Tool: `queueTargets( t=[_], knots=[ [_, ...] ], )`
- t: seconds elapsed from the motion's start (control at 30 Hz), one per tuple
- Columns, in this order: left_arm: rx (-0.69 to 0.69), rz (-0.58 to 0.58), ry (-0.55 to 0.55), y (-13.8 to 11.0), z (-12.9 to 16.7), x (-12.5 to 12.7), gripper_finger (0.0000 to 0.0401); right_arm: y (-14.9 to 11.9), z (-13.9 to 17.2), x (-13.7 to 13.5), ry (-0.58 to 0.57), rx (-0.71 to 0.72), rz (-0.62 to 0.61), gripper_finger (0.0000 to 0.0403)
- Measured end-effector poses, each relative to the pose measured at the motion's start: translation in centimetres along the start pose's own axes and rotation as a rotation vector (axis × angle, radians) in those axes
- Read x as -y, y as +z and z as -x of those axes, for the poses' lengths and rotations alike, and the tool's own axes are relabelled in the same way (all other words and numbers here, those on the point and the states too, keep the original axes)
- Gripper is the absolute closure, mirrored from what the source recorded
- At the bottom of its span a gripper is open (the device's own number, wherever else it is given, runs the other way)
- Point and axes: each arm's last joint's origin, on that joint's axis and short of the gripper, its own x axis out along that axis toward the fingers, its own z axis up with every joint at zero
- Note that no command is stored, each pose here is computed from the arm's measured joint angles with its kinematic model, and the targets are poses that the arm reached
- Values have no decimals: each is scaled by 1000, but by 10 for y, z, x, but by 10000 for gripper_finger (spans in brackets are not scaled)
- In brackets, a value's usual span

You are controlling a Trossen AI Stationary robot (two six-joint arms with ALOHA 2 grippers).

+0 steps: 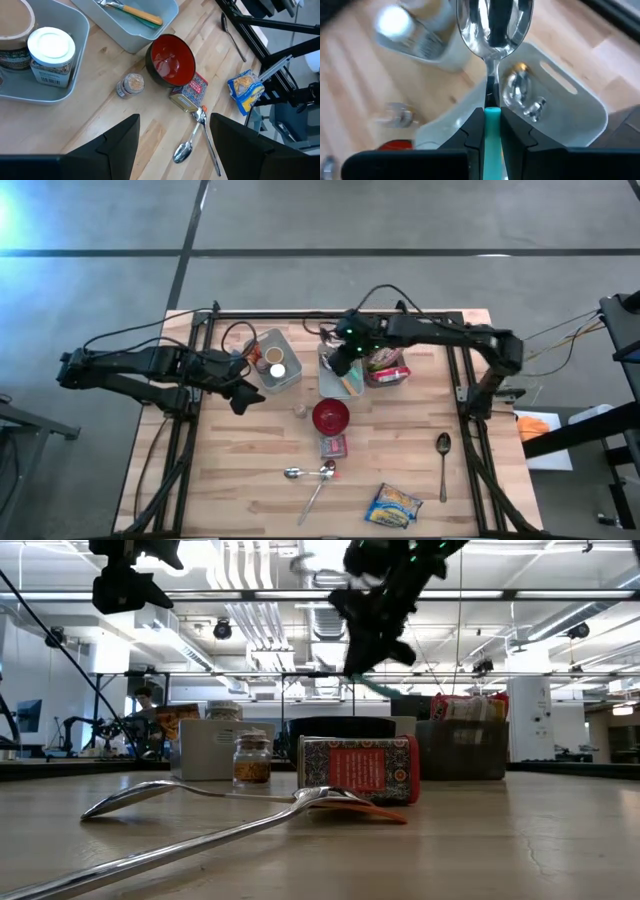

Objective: Pick & Place Food Item
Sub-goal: Put the light blue spoon into the right white bin

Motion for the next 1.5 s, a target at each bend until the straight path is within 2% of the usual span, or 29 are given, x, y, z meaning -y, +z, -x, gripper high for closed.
queueTargets(
  t=[0.2,0.6,0.97,1.5],
  knots=[
    [-6,0,7,-1,0,-1,155,3,-33,4,-93,-189,-85,373],
    [-7,-1,9,-1,0,-1,155,2,-76,4,-93,-301,-57,373],
    [-8,-1,10,-1,0,-1,155,7,-80,19,-110,-293,-91,373],
    [-8,-1,10,-1,0,-1,155,-7,-84,17,-66,-378,-128,373]
  ],
)
